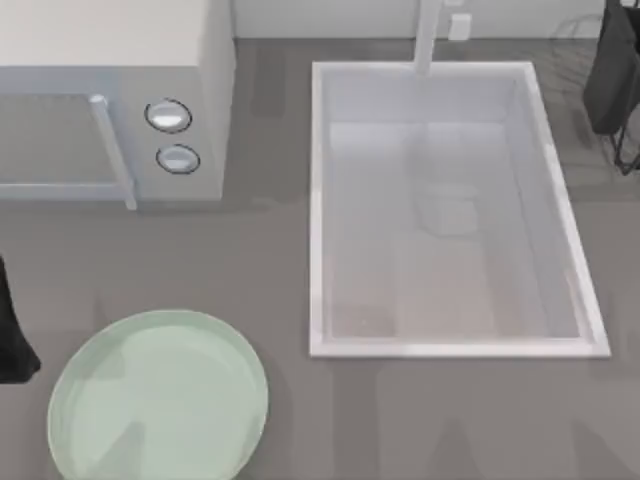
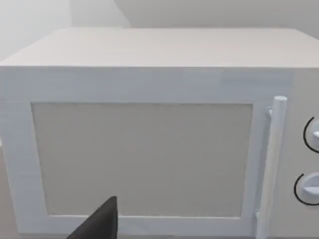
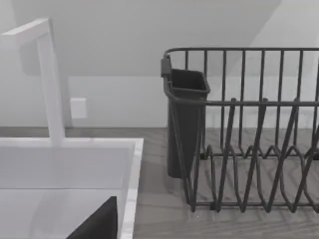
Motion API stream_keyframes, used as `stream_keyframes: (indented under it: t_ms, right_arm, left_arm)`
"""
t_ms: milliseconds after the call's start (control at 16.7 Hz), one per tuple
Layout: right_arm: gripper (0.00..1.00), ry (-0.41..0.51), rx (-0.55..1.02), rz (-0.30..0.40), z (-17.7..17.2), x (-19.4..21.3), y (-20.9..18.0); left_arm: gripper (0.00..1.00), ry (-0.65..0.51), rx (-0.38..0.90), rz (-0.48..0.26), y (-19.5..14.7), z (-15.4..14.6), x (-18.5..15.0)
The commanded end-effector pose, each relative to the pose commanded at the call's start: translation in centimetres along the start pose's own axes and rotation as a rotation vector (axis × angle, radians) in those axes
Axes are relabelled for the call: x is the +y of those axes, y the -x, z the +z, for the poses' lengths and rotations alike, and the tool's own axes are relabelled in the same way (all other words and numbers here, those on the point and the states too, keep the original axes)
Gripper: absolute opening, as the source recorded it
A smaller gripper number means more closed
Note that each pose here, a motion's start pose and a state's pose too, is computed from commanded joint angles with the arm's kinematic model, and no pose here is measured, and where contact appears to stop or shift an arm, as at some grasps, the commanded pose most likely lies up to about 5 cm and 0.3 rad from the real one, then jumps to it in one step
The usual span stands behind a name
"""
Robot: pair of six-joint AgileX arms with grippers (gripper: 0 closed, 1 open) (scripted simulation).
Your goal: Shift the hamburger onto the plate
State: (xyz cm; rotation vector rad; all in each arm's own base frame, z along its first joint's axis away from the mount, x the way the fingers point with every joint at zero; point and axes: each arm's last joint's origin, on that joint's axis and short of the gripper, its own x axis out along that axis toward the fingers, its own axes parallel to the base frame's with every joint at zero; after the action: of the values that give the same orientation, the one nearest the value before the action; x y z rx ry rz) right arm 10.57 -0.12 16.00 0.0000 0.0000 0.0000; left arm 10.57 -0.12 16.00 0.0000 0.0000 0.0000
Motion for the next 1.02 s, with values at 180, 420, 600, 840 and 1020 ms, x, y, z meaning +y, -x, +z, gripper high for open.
stream_keyframes:
  t_ms: [180,420,600,840,1020]
  right_arm:
    - [1.00,0.000,0.000,0.000,0.0,0.0,0.0]
    - [1.00,0.000,0.000,0.000,0.0,0.0,0.0]
    - [1.00,0.000,0.000,0.000,0.0,0.0,0.0]
    - [1.00,0.000,0.000,0.000,0.0,0.0,0.0]
    - [1.00,0.000,0.000,0.000,0.0,0.0,0.0]
  left_arm:
    - [1.00,-0.009,0.008,0.001,0.0,0.2,0.0]
    - [1.00,-0.123,0.130,0.019,-0.4,2.3,0.3]
    - [1.00,-0.257,0.330,0.023,-1.8,4.5,0.9]
    - [1.00,-0.437,0.714,-0.050,-6.1,5.9,2.4]
    - [1.00,-0.537,0.998,-0.173,-10.0,5.6,4.1]
